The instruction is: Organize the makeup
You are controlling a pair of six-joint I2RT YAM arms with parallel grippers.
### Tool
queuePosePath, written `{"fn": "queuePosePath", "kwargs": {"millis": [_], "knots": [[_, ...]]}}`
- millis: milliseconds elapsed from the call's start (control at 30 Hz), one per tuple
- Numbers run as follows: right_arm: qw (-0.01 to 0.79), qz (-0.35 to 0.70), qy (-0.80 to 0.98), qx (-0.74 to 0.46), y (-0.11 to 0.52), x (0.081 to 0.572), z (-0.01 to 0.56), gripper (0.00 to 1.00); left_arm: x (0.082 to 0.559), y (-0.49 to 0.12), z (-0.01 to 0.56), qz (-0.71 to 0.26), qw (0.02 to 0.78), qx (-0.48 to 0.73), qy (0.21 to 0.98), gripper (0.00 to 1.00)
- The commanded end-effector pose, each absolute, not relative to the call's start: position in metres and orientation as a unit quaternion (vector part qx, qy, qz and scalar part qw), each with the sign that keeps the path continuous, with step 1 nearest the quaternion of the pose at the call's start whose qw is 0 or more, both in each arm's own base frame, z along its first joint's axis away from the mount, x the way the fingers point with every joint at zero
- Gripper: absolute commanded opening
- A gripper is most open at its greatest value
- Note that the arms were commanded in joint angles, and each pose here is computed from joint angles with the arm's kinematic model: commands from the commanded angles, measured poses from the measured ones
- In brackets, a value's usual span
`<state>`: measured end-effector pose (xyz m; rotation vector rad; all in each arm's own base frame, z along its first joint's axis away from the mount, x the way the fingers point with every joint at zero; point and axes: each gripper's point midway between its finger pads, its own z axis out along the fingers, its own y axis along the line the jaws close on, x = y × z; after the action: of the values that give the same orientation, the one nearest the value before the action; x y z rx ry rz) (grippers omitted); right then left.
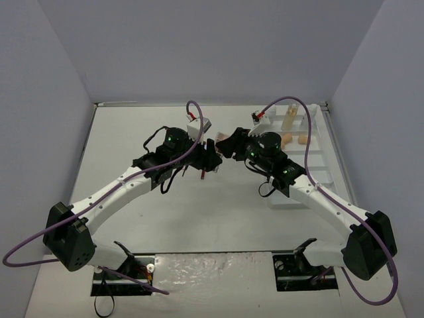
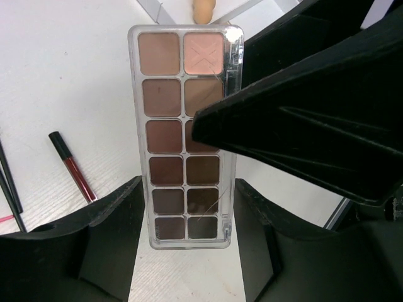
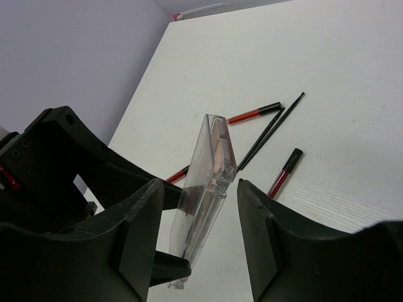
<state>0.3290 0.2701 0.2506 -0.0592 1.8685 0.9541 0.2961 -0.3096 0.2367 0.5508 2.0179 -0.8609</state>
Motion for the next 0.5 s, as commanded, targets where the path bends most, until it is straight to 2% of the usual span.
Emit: {"fn": "queuePosePath", "kwargs": {"millis": [0, 133, 333, 467], "knots": [[0.521, 0.419, 0.744, -0.022, 0.275, 0.332, 0.269, 0.44, 0.302, -0.324, 0.286, -0.382, 0.481, 0.227, 0.756, 0.07], [0.516, 0.414, 0.75, -0.02, 0.274, 0.333, 0.263, 0.36, 0.304, -0.327, 0.284, -0.385, 0.478, 0.227, 0.756, 0.07], [0.519, 0.397, 0.757, -0.01, 0.268, 0.335, 0.259, 0.17, 0.307, -0.331, 0.279, -0.385, 0.471, 0.229, 0.76, 0.08], [0.522, 0.389, 0.759, -0.001, 0.262, 0.338, 0.258, 0.05, 0.313, -0.329, 0.269, -0.371, 0.466, 0.216, 0.774, 0.21]]}}
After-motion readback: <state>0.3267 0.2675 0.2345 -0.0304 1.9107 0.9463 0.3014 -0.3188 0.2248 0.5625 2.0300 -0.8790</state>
